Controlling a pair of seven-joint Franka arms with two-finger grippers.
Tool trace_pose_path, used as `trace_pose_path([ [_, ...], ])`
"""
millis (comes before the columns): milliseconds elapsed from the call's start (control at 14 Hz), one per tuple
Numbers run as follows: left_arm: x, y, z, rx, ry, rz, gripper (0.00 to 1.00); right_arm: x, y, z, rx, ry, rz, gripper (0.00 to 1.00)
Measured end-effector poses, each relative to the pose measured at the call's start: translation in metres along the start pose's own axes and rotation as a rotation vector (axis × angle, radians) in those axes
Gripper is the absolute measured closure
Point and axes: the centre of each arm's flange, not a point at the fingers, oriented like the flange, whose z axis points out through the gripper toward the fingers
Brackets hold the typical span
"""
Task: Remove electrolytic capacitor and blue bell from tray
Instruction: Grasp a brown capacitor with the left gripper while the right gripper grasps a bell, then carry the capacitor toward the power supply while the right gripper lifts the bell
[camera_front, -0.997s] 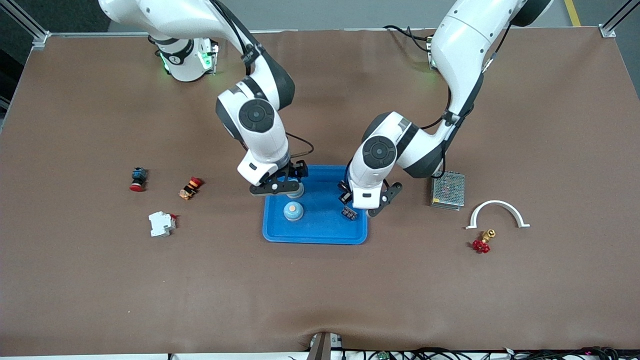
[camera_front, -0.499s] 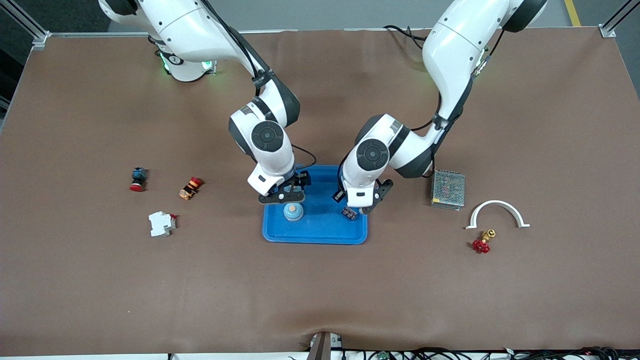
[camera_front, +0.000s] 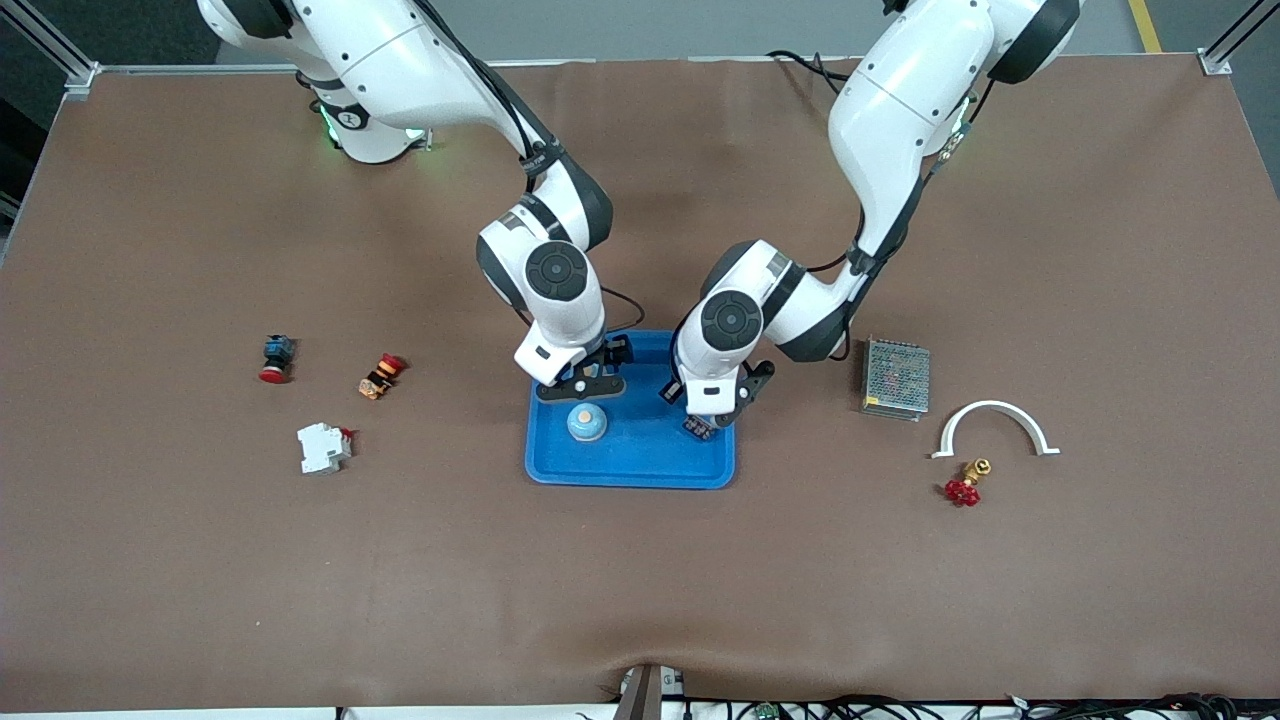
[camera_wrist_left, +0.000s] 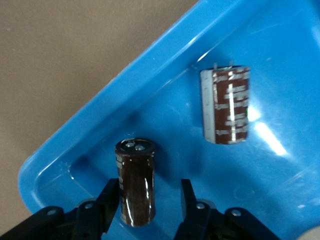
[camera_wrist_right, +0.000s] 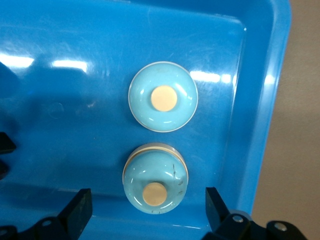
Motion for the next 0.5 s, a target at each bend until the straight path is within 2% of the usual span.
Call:
trace_pose_path([
  [142,0.0,0.0,0.002,0.001,-0.001,0.0,0.69,-0.001,0.0,0.007,-0.004,-0.007,-0.001,0.0],
  [499,0.005,0.007,-0.033,-0.011,0.01,-0.005,0.7,-0.002,0.0,0.024,-0.007,-0.011,-0.001,0.0],
])
